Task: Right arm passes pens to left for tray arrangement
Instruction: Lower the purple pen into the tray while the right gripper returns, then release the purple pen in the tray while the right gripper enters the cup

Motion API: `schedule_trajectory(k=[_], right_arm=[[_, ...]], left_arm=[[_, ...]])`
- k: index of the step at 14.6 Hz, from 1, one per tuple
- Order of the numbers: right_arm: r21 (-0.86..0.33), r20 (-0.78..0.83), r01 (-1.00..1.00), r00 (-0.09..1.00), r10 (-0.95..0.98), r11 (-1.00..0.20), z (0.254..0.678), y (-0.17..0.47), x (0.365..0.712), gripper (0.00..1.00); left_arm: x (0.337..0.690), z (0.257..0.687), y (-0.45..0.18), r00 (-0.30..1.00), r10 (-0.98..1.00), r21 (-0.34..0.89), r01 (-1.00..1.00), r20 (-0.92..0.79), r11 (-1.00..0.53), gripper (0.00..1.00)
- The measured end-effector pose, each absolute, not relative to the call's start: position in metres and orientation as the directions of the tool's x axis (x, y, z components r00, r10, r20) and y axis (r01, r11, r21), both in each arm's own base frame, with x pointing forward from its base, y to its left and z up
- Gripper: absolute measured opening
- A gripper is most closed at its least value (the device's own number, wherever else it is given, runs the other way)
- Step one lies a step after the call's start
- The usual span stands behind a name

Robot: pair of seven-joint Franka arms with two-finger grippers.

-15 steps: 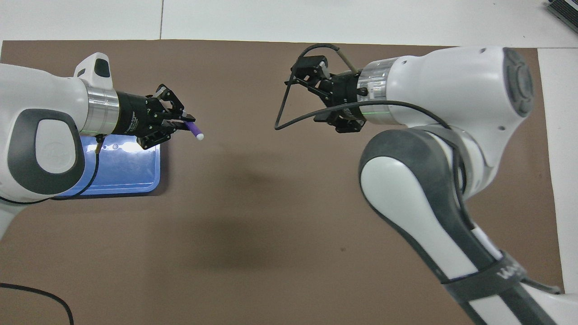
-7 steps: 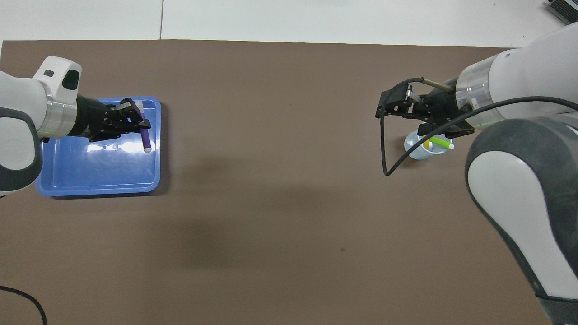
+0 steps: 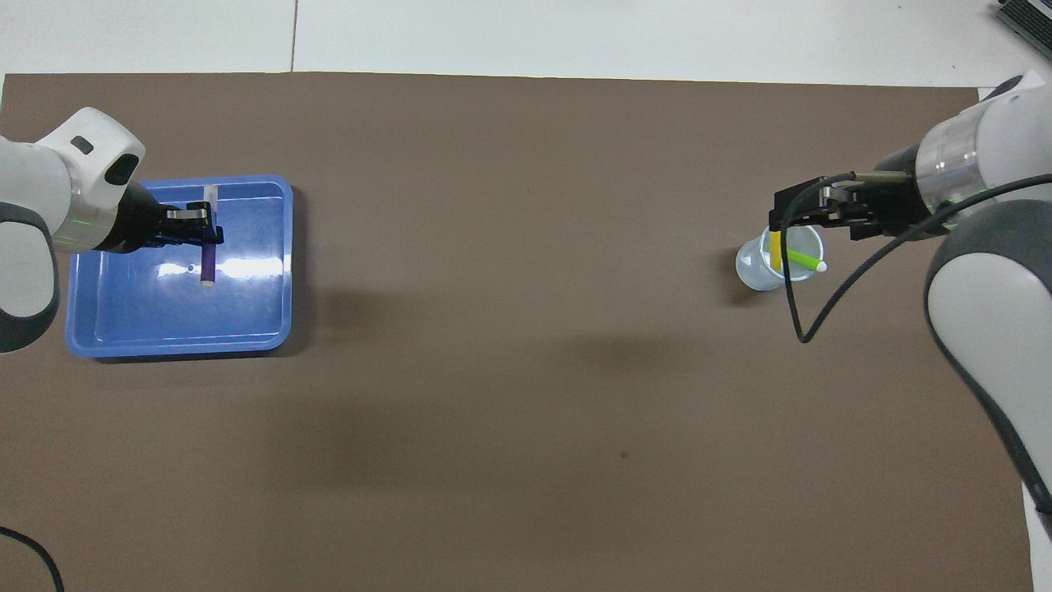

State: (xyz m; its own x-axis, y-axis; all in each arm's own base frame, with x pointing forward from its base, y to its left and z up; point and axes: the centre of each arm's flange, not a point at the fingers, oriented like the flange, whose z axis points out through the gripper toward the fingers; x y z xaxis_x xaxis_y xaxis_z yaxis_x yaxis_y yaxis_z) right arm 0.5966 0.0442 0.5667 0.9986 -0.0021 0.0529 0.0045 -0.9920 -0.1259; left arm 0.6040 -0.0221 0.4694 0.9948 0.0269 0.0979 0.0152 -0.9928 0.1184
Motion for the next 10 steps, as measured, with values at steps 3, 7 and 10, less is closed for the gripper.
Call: schedule_trajectory(k=[3, 7, 10], right_arm=[[-0.082, 0.07, 0.078, 0.995, 0.073, -0.994, 0.542, 0.033, 0.599, 1.0], [-0.044, 0.064, 0.168, 0.984, 0.165, -0.985, 0.488, 0.023, 0.598, 1.0], [-0.029, 0.082, 0.206, 0.976, 0.203, -0.978, 0.455, 0.024, 0.603, 1.0]], left_arm=[[0.605, 0.456, 0.028, 0.995, 0.016, 0.091, 0.006, 0.103, -0.996, 0.17], [0.612, 0.406, 0.099, 0.995, 0.008, 0.084, 0.0, 0.095, -0.996, 0.17], [0.619, 0.38, 0.108, 0.994, -0.01, 0.081, -0.018, 0.106, -0.997, 0.17]])
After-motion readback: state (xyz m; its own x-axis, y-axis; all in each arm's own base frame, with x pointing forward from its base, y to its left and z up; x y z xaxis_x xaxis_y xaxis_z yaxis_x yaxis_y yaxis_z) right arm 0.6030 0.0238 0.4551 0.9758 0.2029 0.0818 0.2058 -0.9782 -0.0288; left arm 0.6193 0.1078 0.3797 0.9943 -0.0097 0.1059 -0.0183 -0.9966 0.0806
